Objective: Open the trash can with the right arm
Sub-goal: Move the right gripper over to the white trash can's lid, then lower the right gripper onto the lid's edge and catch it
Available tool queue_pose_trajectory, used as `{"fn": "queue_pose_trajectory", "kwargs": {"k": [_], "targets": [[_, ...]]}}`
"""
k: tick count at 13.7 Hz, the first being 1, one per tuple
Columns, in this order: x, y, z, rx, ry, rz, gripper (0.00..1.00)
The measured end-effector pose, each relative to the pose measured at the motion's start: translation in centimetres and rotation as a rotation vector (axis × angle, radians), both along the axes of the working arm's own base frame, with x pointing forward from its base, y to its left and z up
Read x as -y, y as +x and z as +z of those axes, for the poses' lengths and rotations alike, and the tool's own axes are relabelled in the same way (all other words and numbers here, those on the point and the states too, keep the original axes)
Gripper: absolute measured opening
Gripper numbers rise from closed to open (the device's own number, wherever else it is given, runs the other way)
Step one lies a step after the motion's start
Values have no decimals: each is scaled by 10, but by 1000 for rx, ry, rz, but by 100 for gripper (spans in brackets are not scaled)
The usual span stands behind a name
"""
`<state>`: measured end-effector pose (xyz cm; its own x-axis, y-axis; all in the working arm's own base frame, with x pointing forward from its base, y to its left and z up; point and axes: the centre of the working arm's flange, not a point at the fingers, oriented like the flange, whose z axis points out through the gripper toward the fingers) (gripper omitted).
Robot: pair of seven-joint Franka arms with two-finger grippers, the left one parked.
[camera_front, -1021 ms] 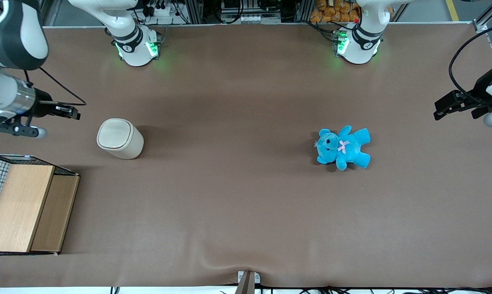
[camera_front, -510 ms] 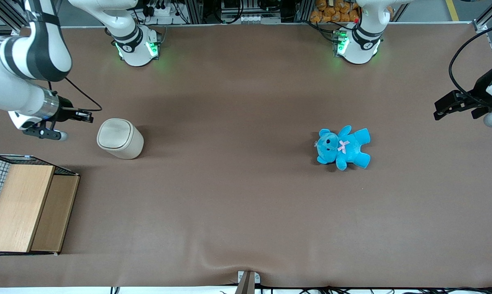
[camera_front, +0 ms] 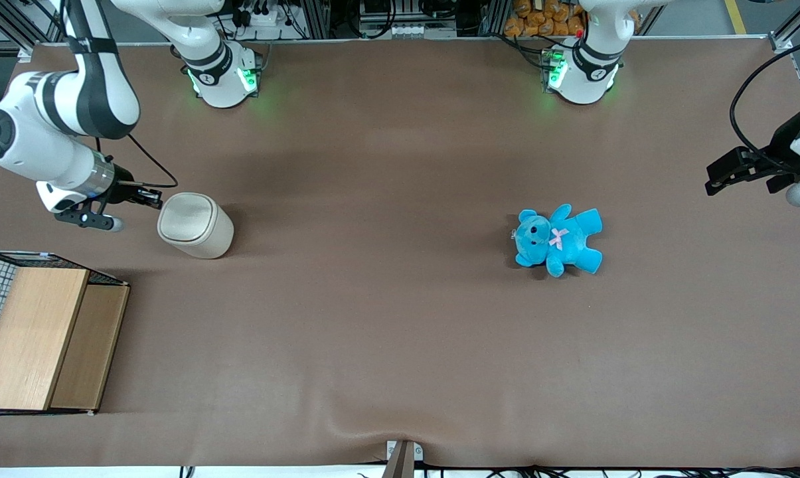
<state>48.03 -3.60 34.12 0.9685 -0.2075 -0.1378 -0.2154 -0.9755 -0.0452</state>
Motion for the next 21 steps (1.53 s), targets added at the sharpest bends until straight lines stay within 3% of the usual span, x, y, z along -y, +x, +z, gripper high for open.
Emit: {"fn": "queue_pose_trajectory", "kwargs": {"k": [15,21], "targets": [[2,5,-33,34,-13,-9,1],[2,5,-30,20,-10,-8,1]]}}
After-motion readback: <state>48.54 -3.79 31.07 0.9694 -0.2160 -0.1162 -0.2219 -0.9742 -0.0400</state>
